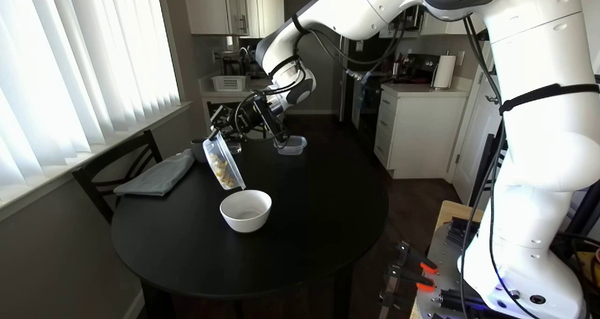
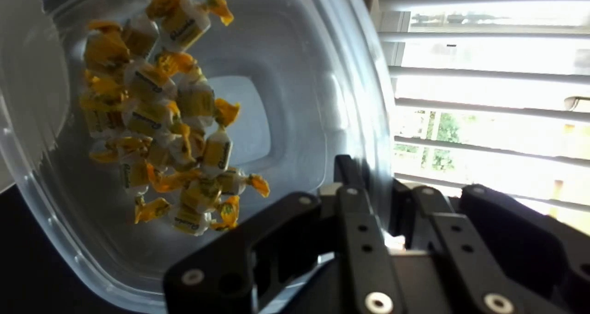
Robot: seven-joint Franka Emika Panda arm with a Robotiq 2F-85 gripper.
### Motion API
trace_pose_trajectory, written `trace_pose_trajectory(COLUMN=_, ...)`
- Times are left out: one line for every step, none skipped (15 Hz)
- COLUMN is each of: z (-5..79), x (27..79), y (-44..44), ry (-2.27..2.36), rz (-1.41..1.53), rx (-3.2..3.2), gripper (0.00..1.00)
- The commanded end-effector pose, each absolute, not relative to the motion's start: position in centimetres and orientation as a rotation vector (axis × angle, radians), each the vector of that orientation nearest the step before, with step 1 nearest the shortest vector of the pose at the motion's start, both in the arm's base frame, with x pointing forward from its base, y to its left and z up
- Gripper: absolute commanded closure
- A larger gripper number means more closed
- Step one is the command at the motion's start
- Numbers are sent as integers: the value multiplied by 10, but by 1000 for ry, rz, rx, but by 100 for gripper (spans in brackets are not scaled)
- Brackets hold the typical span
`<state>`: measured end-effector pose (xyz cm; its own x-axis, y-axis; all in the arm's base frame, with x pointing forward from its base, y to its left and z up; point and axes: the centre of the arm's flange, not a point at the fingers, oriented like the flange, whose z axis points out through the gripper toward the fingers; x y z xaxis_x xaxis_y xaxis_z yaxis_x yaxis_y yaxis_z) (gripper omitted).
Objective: Pour the contents in the container into the bowl
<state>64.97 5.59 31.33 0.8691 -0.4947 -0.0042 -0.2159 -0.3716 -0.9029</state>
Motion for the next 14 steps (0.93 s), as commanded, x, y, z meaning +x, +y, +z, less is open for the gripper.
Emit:
trace_pose_trajectory(z=310, x=640, y=62, ry=436, rz=-306, rx=-1920, gripper=99)
trace_pose_trajectory(z=309, x=640, y=64, ry=412, rz=-296, rx=-1917, gripper=99)
trace_pose_trajectory(z=308, x=639, y=67, ry=390, rz=-285, rx=-1912, gripper=99)
trace_pose_trajectory(z=306, x=638, y=69, ry=353, rz=-279, rx=-1905, gripper=99)
trace_pose_trajectory(z=305, x=638, y=71, ry=322, rz=-278, rx=-1897, gripper=99)
trace_pose_trajectory(z=303, x=638, y=72, ry=284, rz=-279, rx=-1882, gripper=99)
trace_pose_trajectory(z=302, x=638, y=73, ry=256, rz=-285, rx=-1871, gripper=99)
trace_pose_trajectory(z=301, x=638, y=72, ry=228, rz=-293, rx=-1860, gripper=99)
trace_pose_trajectory(z=299, x=638, y=72, ry=208, rz=-301, rx=-1848, gripper=99)
trace_pose_trajectory(z=297, x=638, y=71, ry=186, rz=-309, rx=-1838, gripper=99)
trace_pose_trajectory(z=296, x=638, y=70, ry=168, rz=-313, rx=-1830, gripper=99)
trace_pose_trajectory(z=294, x=637, y=69, ry=147, rz=-317, rx=-1821, gripper=99)
trace_pose_trajectory(z=292, x=637, y=67, ry=132, rz=-321, rx=-1814, gripper=99)
trace_pose_trajectory(z=290, x=637, y=65, ry=119, rz=-327, rx=-1805, gripper=99)
